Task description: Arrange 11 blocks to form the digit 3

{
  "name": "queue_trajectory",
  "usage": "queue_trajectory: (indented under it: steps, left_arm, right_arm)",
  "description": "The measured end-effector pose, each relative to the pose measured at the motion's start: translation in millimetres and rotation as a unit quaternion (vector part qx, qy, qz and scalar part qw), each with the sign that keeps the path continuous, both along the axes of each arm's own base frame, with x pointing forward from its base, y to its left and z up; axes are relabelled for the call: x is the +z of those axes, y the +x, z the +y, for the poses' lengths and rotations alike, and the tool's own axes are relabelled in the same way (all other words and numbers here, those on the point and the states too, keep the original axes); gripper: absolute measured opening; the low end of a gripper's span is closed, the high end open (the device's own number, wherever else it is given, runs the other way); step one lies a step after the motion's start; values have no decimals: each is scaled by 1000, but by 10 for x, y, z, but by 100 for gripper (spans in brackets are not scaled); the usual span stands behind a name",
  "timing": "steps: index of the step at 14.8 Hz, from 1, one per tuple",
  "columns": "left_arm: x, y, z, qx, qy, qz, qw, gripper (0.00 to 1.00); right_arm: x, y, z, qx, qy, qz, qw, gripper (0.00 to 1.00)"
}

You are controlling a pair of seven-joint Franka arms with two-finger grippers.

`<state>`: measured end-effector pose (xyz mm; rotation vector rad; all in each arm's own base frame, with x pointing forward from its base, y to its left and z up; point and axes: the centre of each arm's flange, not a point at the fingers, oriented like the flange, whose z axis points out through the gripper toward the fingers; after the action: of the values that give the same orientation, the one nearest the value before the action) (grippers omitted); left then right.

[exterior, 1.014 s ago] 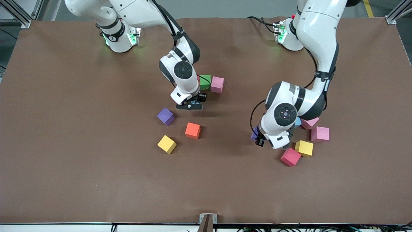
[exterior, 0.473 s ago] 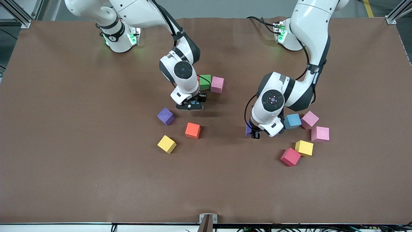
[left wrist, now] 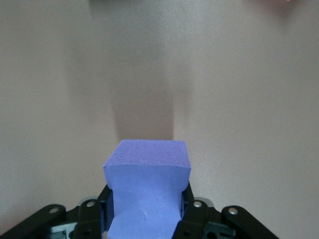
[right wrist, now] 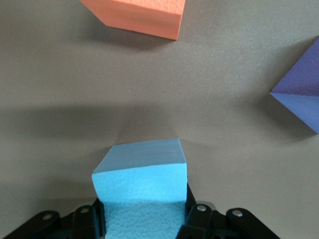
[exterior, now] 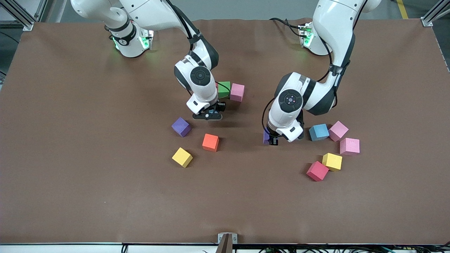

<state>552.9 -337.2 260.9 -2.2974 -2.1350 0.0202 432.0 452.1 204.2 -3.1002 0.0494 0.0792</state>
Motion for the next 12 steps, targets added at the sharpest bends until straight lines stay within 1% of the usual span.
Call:
queue_trajectory:
  steps: [12]
  left_arm:
    - [-35,-33,-4,-1,0,2,1000,53]
  right_arm:
    - [-2,-6,4,6,-3,-3,1000,56]
